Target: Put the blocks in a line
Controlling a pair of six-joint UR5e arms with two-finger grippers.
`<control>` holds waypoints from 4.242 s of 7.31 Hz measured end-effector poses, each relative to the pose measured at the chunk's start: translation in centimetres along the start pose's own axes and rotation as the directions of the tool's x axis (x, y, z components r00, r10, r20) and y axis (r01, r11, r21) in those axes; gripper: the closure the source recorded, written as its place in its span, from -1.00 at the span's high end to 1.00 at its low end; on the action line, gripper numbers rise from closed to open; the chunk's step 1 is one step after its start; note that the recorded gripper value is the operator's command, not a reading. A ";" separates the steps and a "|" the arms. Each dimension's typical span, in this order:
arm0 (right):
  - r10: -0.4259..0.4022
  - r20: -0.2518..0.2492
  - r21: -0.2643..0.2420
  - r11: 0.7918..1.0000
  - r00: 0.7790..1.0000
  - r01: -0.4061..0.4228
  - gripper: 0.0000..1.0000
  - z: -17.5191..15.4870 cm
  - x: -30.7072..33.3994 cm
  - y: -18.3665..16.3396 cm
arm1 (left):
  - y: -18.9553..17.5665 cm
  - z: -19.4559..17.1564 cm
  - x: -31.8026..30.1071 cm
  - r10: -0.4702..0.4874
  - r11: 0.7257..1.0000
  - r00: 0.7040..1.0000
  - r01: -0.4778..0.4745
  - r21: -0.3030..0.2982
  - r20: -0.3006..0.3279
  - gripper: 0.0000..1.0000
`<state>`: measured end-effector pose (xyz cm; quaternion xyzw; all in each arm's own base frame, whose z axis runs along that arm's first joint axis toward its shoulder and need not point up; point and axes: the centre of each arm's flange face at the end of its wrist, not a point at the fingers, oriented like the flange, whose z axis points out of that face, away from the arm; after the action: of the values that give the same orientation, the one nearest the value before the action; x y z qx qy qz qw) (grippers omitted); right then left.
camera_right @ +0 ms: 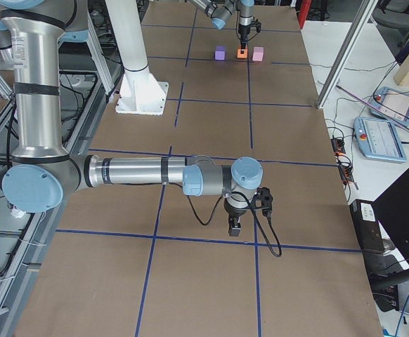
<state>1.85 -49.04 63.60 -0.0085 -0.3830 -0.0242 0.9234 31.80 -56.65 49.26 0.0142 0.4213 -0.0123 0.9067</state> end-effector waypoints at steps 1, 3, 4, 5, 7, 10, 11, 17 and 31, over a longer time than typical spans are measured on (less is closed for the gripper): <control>0.000 0.000 0.000 1.000 1.000 0.000 1.00 0.0 0.0 0.0 | -0.1 0.1 0.0 0.000 1.000 1.000 0.000 0.000 0.000 -0.65; 0.000 0.000 0.000 1.000 1.000 0.000 1.00 0.0 0.0 0.0 | -0.2 0.3 0.1 -0.001 1.000 1.000 0.001 -0.003 0.001 -0.65; -0.001 0.000 0.001 1.000 1.000 0.001 1.00 0.0 0.0 0.0 | -0.1 0.5 0.1 0.000 1.000 1.000 0.000 -0.005 0.000 -0.61; -0.001 0.000 0.001 1.000 1.000 0.001 1.00 0.0 0.0 0.0 | -0.1 0.6 0.2 0.001 1.000 1.000 -0.001 -0.006 0.000 -0.58; -0.001 0.000 0.001 1.000 1.000 0.001 1.00 0.0 0.0 0.0 | -0.1 0.8 0.2 0.002 1.000 1.000 -0.002 -0.008 0.002 0.36; 0.000 0.000 0.000 1.000 1.000 0.000 1.00 0.0 0.0 0.0 | 0.1 1.1 0.3 0.003 1.000 1.000 -0.003 -0.013 0.004 0.98; 0.000 0.000 0.000 1.000 1.000 0.000 1.00 0.0 0.0 0.0 | 0.1 1.1 0.3 0.004 1.000 1.000 -0.004 -0.014 0.004 0.99; -0.001 0.000 0.001 1.000 1.000 0.001 1.00 0.0 0.0 0.0 | -1.1 -5.4 1.3 0.004 1.000 1.000 -0.005 0.030 0.020 1.00; -0.001 0.000 0.001 1.000 1.000 0.001 1.00 0.0 0.0 0.0 | -0.9 -22.0 -33.6 0.173 0.979 0.981 -0.181 0.092 0.090 1.00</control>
<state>1.85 -49.05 63.58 -0.0079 -0.3830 -0.0244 0.9234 -6.74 -56.45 60.76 0.0963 0.3801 0.0469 0.9187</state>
